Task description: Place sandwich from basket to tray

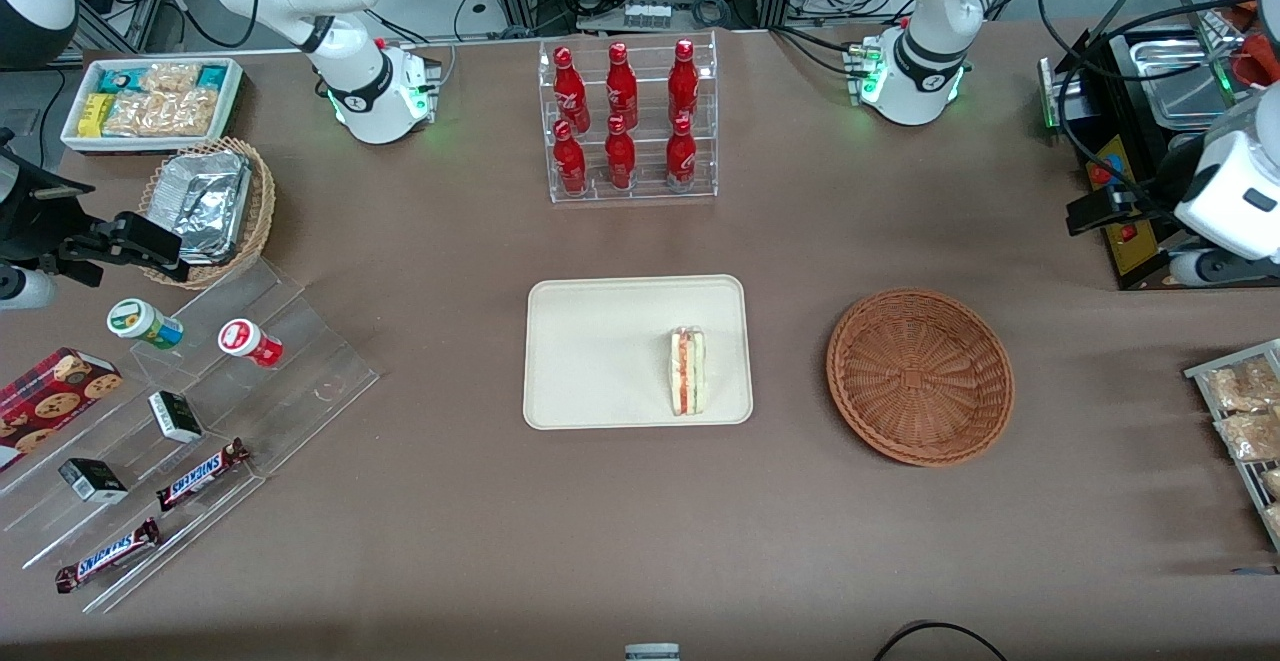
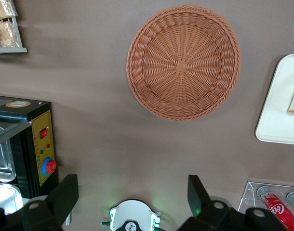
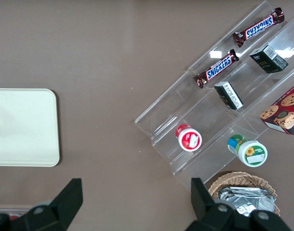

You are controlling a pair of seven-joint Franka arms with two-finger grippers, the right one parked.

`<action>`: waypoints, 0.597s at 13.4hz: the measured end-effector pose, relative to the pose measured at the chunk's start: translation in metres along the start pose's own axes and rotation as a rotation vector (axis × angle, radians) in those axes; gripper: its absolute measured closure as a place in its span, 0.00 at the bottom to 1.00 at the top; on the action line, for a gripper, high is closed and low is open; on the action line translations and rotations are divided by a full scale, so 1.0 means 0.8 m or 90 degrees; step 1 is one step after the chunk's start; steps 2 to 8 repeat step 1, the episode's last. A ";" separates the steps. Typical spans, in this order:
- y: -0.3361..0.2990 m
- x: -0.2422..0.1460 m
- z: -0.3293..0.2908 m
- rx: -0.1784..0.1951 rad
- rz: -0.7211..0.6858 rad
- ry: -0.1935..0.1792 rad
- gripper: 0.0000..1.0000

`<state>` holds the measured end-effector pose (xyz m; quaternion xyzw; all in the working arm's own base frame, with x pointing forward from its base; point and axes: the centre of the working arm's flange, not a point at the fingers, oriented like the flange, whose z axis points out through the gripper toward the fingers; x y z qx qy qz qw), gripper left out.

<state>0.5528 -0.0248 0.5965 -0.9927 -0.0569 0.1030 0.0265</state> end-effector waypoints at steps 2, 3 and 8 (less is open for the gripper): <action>0.001 0.000 0.007 0.000 0.001 -0.001 0.00; 0.001 0.000 0.007 0.000 0.001 -0.001 0.00; 0.001 0.000 0.007 0.000 0.001 -0.001 0.00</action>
